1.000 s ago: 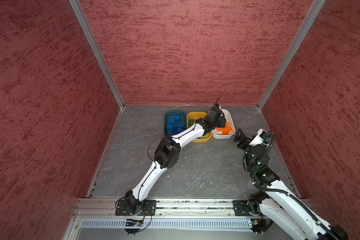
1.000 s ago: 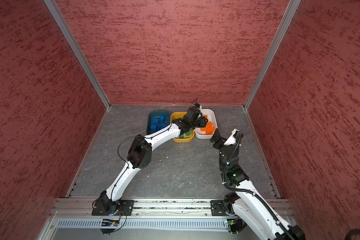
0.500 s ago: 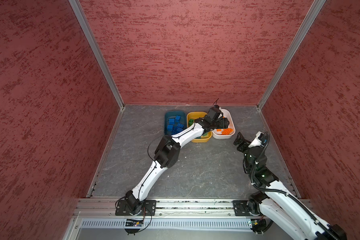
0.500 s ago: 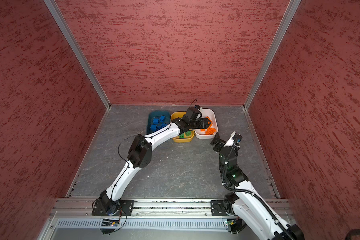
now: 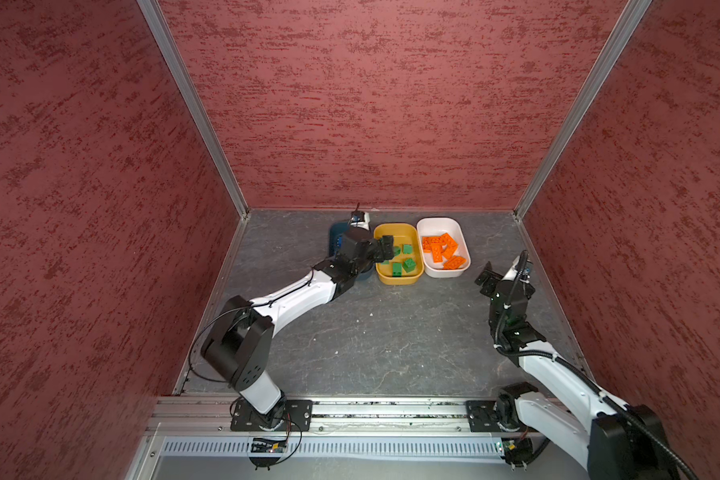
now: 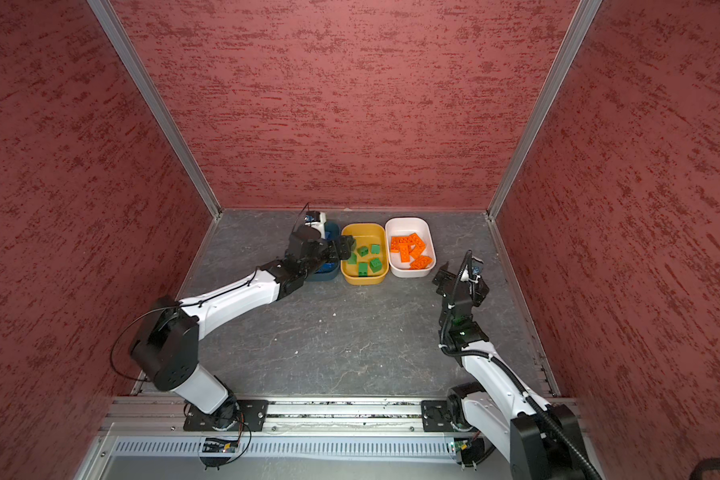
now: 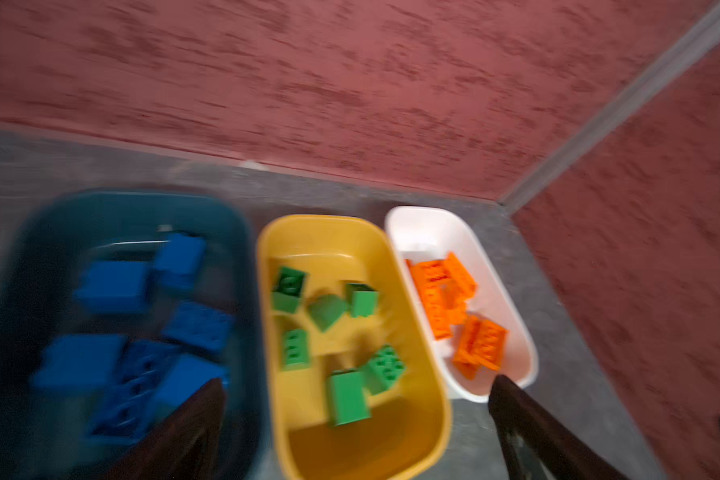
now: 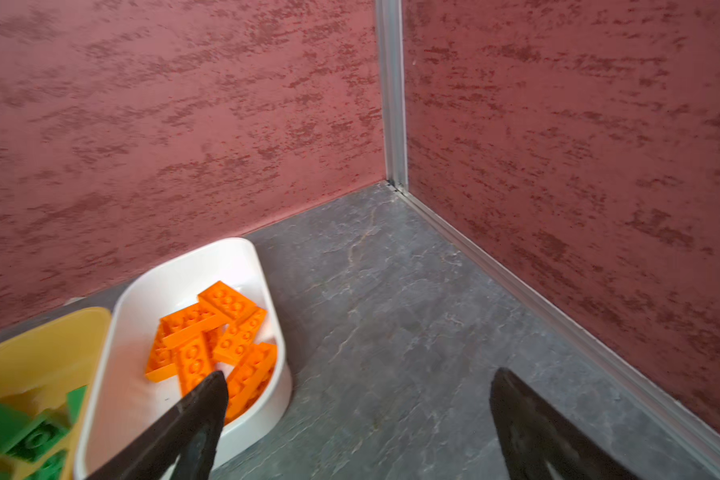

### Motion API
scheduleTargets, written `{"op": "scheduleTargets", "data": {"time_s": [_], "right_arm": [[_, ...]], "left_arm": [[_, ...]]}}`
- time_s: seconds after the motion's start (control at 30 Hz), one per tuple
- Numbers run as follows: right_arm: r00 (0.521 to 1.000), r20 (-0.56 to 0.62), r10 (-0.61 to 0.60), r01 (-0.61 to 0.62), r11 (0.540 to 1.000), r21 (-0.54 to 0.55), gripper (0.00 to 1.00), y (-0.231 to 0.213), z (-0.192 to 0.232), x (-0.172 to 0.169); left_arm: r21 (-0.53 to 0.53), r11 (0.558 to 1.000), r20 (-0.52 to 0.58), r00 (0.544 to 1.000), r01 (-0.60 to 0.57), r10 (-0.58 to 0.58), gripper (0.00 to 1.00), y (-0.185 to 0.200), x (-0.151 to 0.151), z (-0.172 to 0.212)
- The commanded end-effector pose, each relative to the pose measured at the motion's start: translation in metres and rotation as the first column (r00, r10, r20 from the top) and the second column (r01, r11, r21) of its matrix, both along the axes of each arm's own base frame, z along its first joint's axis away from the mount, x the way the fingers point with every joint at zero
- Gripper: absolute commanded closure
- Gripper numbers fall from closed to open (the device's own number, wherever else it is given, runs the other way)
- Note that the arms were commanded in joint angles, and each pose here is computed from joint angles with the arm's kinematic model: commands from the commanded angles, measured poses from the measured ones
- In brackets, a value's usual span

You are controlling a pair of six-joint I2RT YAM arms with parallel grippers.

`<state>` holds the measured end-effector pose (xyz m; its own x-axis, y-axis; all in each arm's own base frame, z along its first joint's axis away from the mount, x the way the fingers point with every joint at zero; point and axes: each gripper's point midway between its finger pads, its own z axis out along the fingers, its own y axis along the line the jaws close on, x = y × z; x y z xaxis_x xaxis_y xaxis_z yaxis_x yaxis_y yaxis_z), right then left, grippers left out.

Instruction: Sort the legos into containers by color

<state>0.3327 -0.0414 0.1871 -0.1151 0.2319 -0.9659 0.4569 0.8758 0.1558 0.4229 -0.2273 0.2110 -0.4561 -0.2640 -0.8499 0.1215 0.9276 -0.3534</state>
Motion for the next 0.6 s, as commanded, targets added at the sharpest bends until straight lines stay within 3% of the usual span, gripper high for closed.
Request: {"op": "scheduleTargets", "data": {"time_s": [0.0, 0.17, 0.27, 0.33, 0.47, 0.57], "right_arm": [[0.999, -0.013, -0.040, 0.040, 0.999, -0.023, 0.01, -0.020, -0.010, 0.004], [0.995, -0.099, -0.017, 0.019, 1.000, 0.015, 0.01, -0.035, -0.049, 0.016], [0.991, -0.116, 0.063, -0.060, 0.998, 0.029, 0.01, -0.031, -0.057, 0.030], [0.989, -0.071, 0.127, -0.127, 0.992, 0.010, 0.01, -0.024, -0.050, 0.039], [0.979, -0.007, 0.203, -0.203, 0.979, -0.004, 0.01, -0.015, -0.041, 0.053], [0.962, 0.006, 0.273, -0.272, 0.961, -0.040, 0.01, -0.005, -0.037, 0.062]], "left_arm": [[0.160, 0.918, 0.096, 0.932, -0.362, 0.350, 0.00, 0.104, -0.016, -0.011], [0.317, 0.725, 0.144, 0.787, -0.611, 0.600, 0.00, 0.211, -0.061, -0.025], [0.324, 0.684, 0.090, 0.741, -0.653, 0.665, 0.00, 0.258, -0.076, -0.044], [0.262, 0.732, 0.048, 0.766, -0.629, 0.641, 0.01, 0.271, -0.074, -0.049], [0.259, 0.749, 0.067, 0.784, -0.610, 0.616, 0.00, 0.292, -0.070, -0.054], [0.258, 0.809, 0.111, 0.848, -0.529, 0.519, 0.01, 0.290, -0.057, -0.066]]}}
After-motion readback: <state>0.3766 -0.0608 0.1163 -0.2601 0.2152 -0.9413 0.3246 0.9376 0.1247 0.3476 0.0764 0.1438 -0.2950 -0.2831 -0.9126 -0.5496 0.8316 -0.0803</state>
